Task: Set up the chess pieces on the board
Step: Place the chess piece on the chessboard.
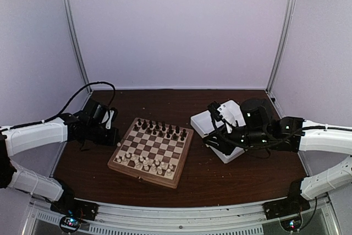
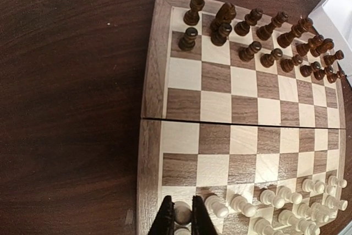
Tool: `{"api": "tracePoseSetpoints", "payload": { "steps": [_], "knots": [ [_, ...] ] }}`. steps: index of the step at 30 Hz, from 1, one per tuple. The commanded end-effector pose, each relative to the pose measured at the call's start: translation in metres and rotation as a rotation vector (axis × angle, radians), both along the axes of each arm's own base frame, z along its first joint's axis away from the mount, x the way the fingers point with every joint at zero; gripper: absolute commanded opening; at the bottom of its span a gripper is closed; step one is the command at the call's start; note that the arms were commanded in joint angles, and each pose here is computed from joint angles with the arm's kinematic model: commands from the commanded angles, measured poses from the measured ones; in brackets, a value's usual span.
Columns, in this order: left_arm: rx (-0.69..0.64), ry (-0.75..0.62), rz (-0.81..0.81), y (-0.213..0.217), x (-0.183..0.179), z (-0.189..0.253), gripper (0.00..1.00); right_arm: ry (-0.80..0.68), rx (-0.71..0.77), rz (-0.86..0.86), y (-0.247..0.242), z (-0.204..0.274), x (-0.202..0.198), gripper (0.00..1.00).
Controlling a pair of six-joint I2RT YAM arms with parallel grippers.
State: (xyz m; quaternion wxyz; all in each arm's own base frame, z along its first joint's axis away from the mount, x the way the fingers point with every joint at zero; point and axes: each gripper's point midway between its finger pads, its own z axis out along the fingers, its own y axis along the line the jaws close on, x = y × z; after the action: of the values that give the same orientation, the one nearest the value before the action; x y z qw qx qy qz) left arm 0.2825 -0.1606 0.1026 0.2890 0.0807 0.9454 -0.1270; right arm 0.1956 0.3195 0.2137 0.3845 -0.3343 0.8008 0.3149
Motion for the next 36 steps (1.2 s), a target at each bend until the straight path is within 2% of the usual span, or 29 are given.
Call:
{"api": "tracePoseSetpoints", "payload": {
  "steps": [1, 9, 36],
  "knots": [
    [-0.024, -0.058, 0.034, 0.002, 0.010, 0.008, 0.00, -0.018, 0.022, -0.021, -0.001, 0.007, 0.003, 0.06],
    [-0.086, -0.046, -0.011, -0.010, 0.005, -0.004, 0.00, -0.011, 0.025, -0.015, 0.002, 0.006, 0.003, 0.06],
    [-0.073, -0.007, -0.012, -0.007, -0.004, -0.034, 0.00, 0.002, 0.041, -0.022, 0.002, 0.005, 0.002, 0.05]
  ]
}}
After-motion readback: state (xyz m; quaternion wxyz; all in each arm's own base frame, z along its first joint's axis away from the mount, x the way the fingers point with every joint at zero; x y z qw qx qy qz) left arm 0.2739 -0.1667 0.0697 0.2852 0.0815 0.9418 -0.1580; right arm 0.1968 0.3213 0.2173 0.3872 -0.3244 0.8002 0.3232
